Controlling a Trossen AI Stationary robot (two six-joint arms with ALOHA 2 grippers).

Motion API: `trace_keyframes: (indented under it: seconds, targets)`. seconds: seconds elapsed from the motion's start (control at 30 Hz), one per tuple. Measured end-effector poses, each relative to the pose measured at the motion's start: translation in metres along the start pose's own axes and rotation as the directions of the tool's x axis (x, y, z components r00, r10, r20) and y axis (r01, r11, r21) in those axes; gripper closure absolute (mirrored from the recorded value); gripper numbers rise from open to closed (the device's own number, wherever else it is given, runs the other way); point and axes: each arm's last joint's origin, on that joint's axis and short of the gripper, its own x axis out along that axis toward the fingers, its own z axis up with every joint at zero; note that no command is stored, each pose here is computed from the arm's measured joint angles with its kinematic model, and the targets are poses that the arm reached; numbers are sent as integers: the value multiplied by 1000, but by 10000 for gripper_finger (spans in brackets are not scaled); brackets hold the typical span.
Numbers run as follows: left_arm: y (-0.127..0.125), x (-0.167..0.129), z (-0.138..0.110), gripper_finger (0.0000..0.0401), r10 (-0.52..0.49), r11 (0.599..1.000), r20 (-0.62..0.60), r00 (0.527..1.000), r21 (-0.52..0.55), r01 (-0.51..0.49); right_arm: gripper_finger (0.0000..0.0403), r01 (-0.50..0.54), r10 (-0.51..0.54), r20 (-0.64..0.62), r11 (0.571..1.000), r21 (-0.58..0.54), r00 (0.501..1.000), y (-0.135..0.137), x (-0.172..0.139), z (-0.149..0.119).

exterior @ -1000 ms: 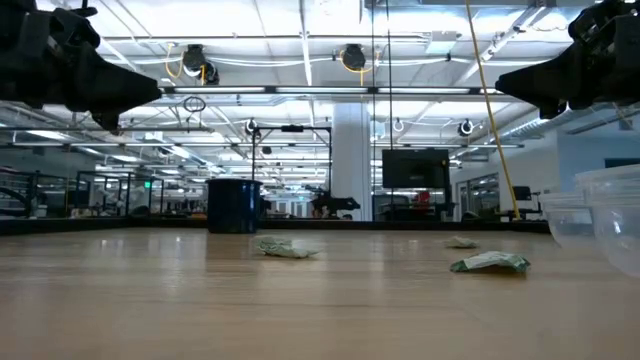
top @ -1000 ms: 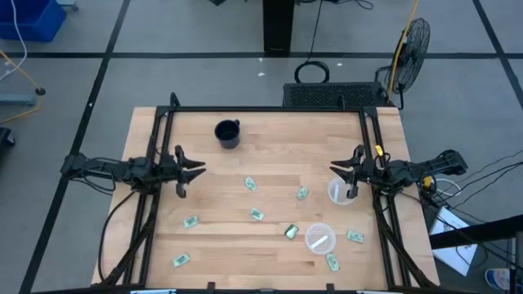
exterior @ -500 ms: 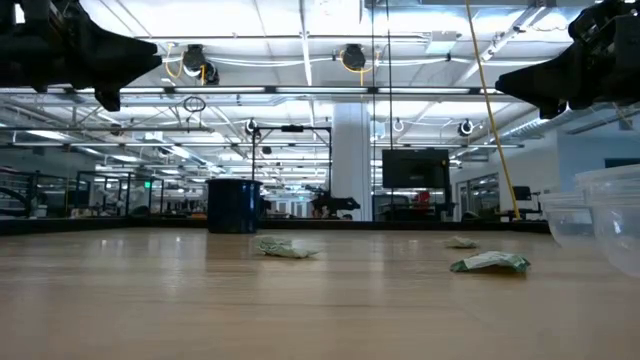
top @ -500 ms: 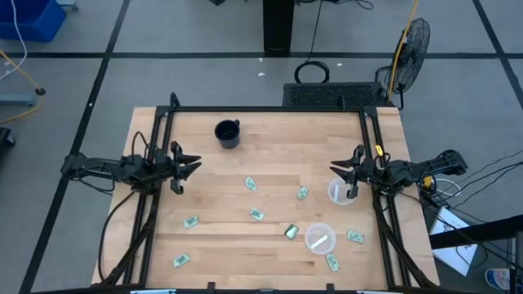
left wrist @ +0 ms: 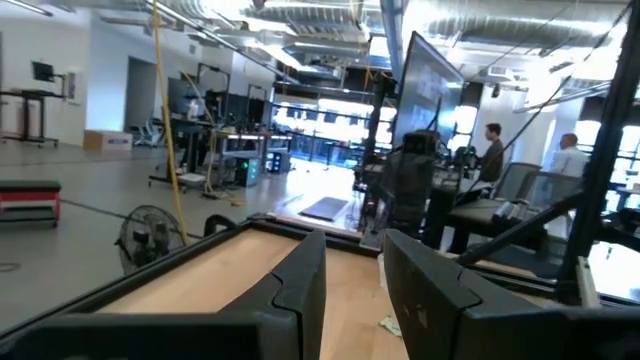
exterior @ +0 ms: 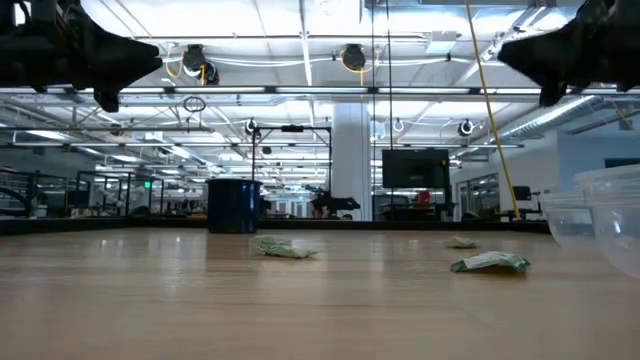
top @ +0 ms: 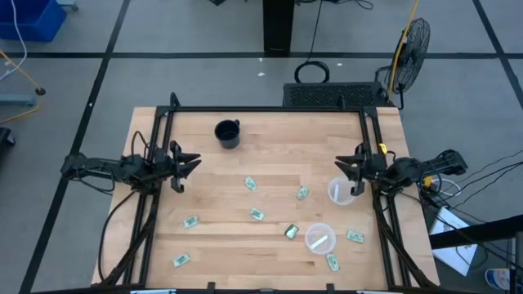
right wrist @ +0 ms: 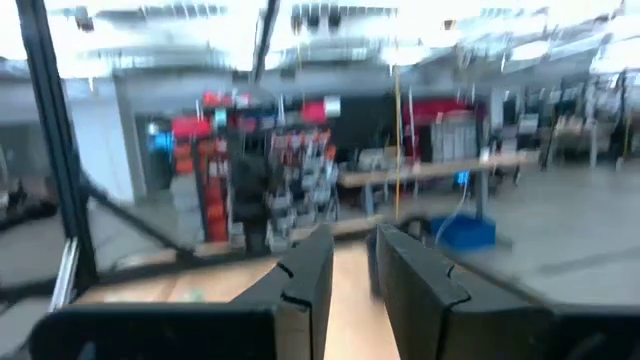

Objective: Pick and place items into bin
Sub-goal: Put the white stevia packet into the top bin

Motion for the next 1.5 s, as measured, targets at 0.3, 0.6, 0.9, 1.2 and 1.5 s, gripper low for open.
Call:
trace_keyframes:
  seconds: [0.3,0.6,0.9,1.2,1.5]
  targets:
    - [1,0,-6,293,6,1000,-58,998,-12,-7,328,-207,219,42,960,-188,975,9,6,34]
    - [1,0,-5,293,22,999,-46,999,-44,-24,328,-363,271,-349,902,-233,897,43,65,89]
    - [1,0,-5,293,38,998,-44,998,-55,-41,328,-199,376,-841,926,322,389,99,86,77]
    - [1,0,-5,293,39,998,-50,998,-56,-42,328,516,369,-927,809,282,-72,137,36,3]
    - [2,0,-5,293,50,999,-47,998,-11,-50,328,586,222,-938,810,26,-265,131,-3,-41]
